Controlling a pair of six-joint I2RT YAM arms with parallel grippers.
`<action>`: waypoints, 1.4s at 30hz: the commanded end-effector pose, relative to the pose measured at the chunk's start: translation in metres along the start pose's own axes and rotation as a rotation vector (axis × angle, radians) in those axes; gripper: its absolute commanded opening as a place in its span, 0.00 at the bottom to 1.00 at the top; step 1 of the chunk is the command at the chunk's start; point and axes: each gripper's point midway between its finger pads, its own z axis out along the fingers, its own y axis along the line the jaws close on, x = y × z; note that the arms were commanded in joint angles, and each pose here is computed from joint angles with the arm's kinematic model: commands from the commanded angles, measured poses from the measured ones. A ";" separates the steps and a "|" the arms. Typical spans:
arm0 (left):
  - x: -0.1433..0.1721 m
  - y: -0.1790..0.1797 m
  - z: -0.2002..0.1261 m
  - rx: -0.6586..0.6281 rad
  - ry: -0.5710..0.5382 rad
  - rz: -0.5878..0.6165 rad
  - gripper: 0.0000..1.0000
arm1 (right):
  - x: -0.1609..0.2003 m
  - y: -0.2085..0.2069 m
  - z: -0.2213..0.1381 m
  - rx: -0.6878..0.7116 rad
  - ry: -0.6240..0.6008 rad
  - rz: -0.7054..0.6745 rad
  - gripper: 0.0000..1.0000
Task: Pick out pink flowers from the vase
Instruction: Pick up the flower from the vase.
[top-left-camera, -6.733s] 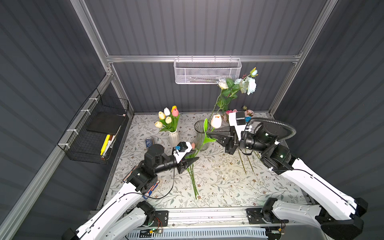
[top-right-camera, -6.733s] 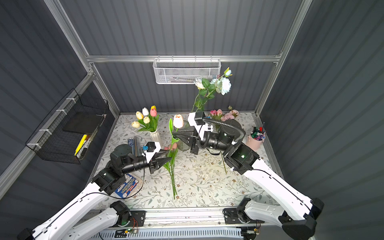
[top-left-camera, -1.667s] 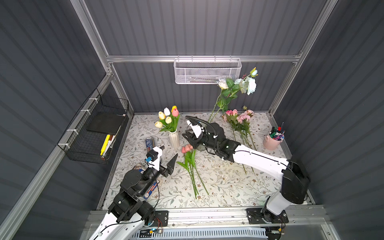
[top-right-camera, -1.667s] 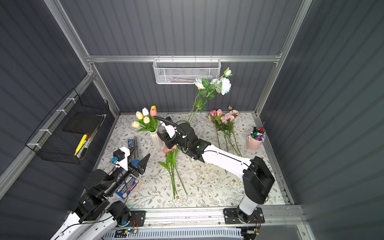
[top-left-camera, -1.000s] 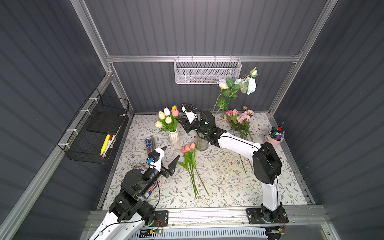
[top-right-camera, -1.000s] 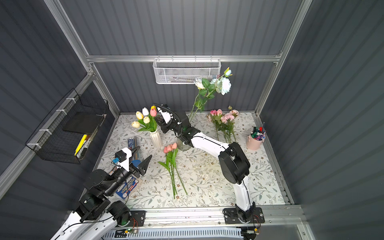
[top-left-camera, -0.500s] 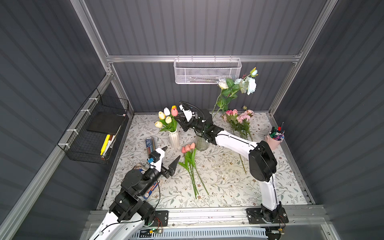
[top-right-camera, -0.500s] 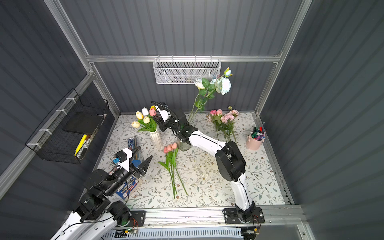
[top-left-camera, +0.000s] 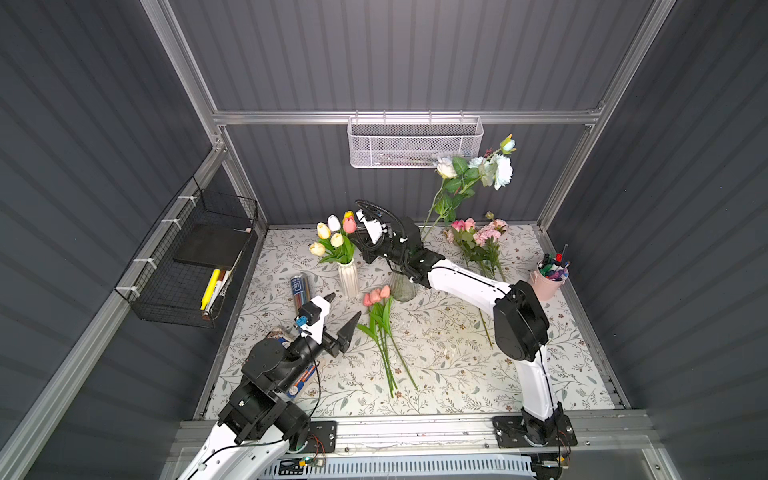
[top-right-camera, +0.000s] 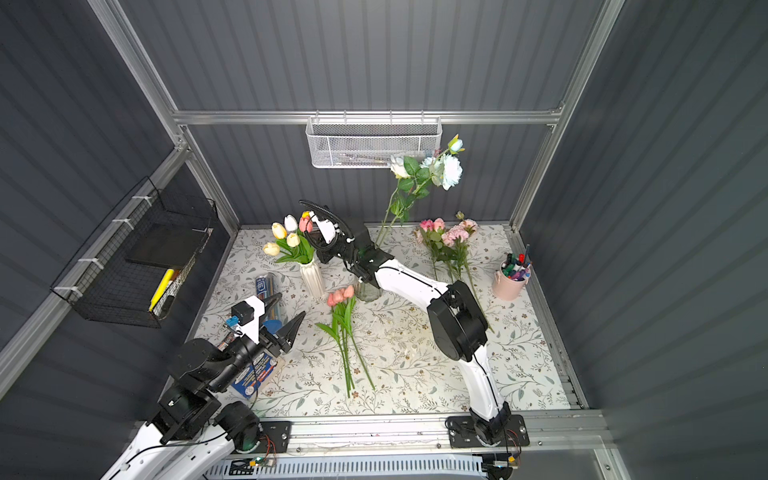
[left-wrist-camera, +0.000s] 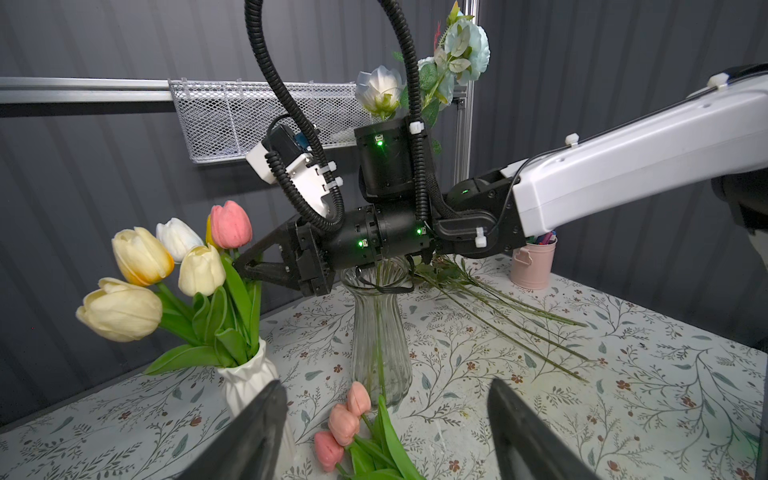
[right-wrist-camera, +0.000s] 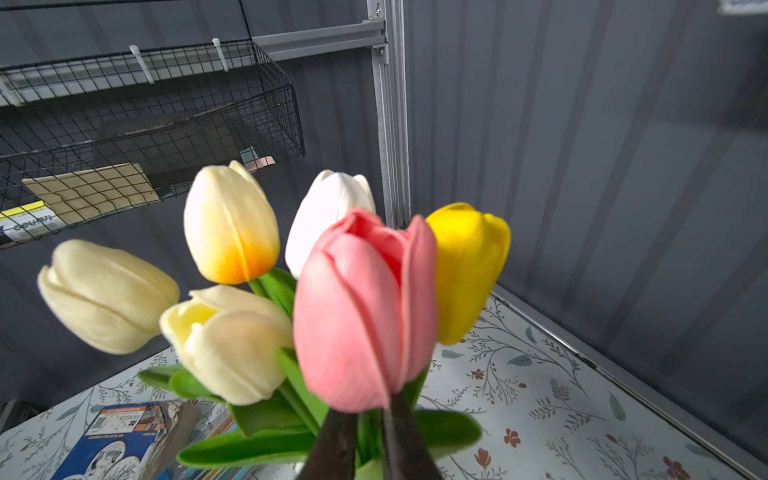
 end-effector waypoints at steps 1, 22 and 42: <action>-0.002 -0.002 0.000 0.010 -0.016 0.011 0.78 | -0.009 0.001 0.002 -0.015 -0.019 -0.003 0.08; 0.001 0.000 0.000 -0.001 0.000 0.006 0.78 | -0.117 0.018 -0.060 0.016 -0.201 -0.129 0.00; 0.003 0.001 0.028 0.005 0.119 -0.009 0.70 | -0.198 0.078 -0.196 -0.055 -0.260 -0.171 0.00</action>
